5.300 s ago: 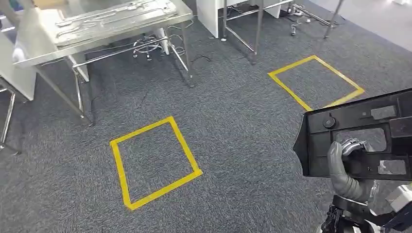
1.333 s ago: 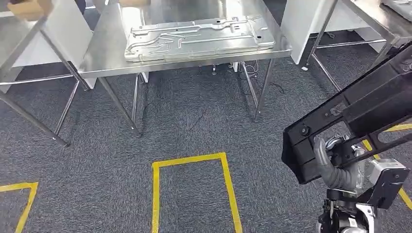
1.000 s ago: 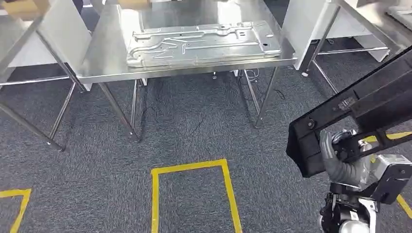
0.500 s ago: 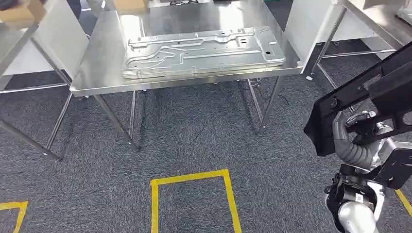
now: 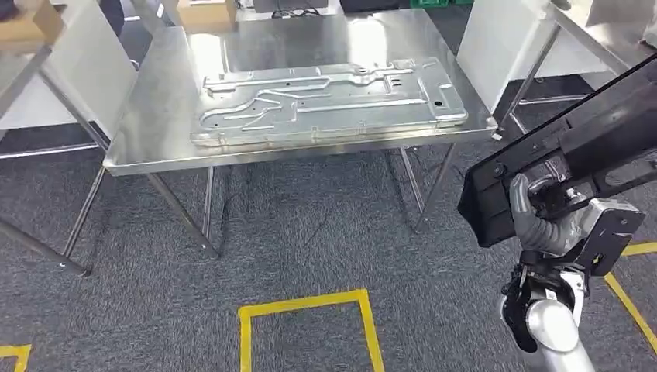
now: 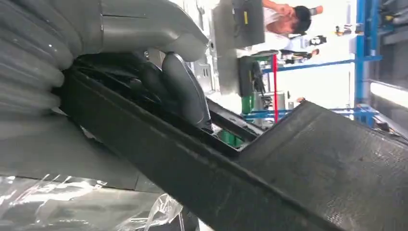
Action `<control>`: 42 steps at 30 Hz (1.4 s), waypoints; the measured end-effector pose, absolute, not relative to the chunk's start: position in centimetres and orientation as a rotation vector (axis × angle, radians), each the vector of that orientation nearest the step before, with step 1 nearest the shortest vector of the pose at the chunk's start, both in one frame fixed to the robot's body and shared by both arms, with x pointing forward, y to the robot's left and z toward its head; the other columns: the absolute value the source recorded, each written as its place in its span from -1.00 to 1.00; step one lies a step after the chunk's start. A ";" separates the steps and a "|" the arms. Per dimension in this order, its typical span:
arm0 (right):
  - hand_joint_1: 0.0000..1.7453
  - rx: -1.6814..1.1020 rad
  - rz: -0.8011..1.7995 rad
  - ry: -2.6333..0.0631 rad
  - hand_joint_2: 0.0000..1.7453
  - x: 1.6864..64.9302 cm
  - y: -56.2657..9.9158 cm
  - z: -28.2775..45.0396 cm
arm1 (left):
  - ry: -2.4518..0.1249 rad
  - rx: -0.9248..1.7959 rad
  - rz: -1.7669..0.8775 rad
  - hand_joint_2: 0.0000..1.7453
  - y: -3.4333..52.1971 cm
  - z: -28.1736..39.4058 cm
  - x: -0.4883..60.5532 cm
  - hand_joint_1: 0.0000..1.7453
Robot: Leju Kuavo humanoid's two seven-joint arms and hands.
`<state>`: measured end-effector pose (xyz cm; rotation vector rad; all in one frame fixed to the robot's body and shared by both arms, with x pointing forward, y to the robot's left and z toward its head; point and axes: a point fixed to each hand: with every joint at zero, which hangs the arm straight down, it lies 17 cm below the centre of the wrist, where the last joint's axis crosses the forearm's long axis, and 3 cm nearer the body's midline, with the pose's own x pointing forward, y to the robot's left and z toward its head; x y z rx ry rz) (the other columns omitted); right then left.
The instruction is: Take the parts from the cabinet and place them on the table.
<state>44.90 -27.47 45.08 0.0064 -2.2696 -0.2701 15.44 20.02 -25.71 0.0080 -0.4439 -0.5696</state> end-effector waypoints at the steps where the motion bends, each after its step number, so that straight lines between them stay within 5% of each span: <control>1: 1.00 0.009 -0.267 -2.271 1.00 45.0 -27.3 45.2 | -0.447 0.008 -0.569 1.00 20.0 -25.7 15.7 -1.00; 42: 1.00 -0.020 -0.052 -2.317 1.00 47.0 -22.2 48.5 | -0.419 0.005 -0.492 1.00 20.5 -25.8 15.5 -1.00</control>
